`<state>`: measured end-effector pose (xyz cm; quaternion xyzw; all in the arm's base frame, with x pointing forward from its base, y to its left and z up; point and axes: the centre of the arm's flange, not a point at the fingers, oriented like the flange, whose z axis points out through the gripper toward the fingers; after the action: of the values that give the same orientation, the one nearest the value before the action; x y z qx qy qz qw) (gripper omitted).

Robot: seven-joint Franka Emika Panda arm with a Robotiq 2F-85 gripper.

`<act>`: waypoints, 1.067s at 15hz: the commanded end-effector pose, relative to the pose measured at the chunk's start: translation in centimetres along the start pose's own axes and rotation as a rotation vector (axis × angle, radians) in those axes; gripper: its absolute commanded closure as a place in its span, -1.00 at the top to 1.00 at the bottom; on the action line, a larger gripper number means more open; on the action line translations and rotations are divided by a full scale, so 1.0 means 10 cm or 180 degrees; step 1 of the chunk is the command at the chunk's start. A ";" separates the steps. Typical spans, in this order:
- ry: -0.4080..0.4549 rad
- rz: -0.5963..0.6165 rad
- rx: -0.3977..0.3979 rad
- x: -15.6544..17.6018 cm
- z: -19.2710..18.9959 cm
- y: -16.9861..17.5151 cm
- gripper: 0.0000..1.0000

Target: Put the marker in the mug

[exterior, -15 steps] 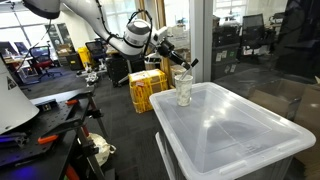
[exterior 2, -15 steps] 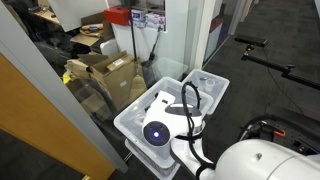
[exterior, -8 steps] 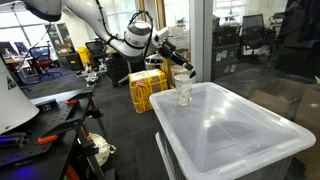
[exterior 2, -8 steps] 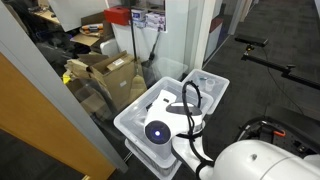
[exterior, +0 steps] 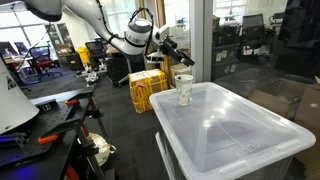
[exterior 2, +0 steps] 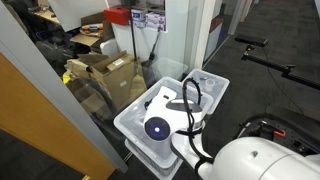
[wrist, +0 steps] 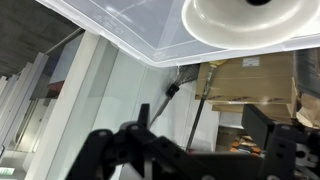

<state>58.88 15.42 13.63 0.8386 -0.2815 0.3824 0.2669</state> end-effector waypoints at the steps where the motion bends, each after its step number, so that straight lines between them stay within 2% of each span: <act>1: 0.0063 0.0176 -0.0015 0.11 -0.07 0.13 1.00; 9: 0.0103 0.0407 0.0032 0.34 -0.06 0.42 1.00; 16: 0.0142 0.0671 0.0341 0.51 -0.07 0.77 1.00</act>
<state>57.85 10.37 17.86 0.8068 -0.3335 0.4370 0.2163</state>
